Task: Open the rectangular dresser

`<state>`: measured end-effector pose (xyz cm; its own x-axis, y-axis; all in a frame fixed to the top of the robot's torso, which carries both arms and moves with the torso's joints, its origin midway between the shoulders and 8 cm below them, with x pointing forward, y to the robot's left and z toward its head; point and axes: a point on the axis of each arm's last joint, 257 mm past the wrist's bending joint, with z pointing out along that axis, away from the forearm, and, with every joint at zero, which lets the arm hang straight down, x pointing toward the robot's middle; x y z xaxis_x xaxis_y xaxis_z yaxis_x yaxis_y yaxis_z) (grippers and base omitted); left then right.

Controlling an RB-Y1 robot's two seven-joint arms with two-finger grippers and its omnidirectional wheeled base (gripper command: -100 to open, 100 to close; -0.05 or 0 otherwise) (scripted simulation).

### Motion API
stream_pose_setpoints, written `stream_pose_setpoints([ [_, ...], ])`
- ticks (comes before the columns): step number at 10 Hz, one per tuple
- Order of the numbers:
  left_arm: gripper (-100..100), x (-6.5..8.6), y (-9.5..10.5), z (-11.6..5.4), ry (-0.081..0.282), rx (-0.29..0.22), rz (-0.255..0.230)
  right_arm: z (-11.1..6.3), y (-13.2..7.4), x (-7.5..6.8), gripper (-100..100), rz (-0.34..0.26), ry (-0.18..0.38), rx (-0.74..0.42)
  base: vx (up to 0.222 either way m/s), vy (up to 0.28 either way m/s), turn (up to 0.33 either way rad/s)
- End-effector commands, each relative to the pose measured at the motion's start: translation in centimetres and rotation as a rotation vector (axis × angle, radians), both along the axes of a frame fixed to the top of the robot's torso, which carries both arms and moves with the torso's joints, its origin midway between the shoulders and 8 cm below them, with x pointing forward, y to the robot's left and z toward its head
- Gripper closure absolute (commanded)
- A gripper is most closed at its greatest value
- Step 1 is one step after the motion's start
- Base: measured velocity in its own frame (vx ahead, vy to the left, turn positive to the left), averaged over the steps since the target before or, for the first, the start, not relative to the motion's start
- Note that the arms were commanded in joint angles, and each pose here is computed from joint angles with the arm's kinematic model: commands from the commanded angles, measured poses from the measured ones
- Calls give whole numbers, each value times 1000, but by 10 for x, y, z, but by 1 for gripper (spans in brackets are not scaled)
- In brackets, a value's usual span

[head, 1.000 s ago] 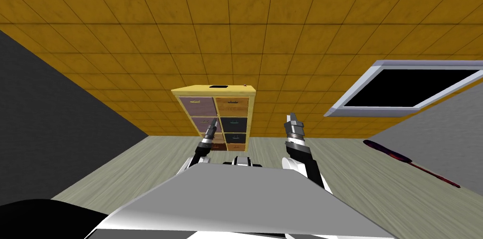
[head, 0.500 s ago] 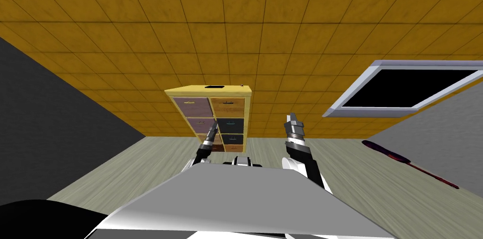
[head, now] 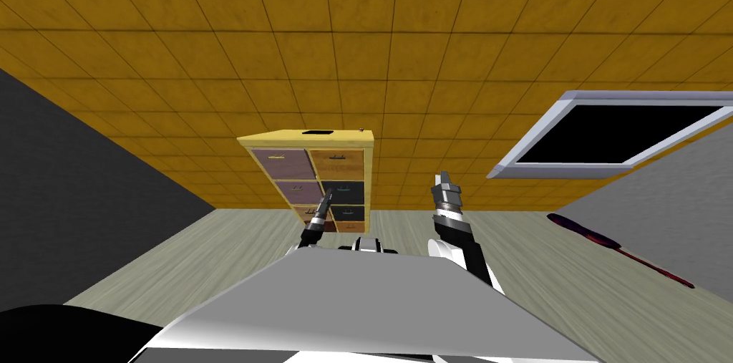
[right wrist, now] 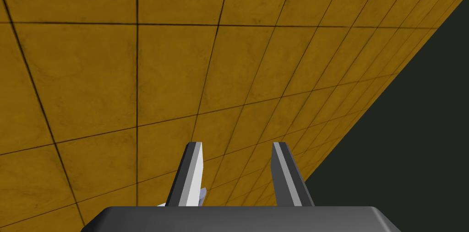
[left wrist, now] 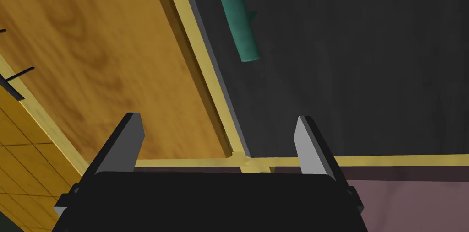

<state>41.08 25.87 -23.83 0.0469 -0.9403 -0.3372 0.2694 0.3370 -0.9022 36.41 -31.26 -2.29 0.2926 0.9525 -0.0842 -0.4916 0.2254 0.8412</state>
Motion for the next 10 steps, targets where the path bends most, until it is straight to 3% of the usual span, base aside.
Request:
stream_pose_setpoints([
  [1,-100,-2,-7,-25,41,-21,14,0,0,0,0,0,0,0,42,-95,-11],
  [4,-100,-2,-19,-41,64,-68,30,0,0,0,0,0,0,0,33,-76,-3],
  [8,-100,3,-15,-32,59,-58,29,0,0,0,0,0,0,0,39,-12,-7],
  [9,100,-2,-16,-38,61,-60,28,0,0,0,0,0,0,0,-38,11,18],
  [10,100,1,-16,-35,63,-59,29,0,0,0,0,0,0,0,-29,6,7],
])
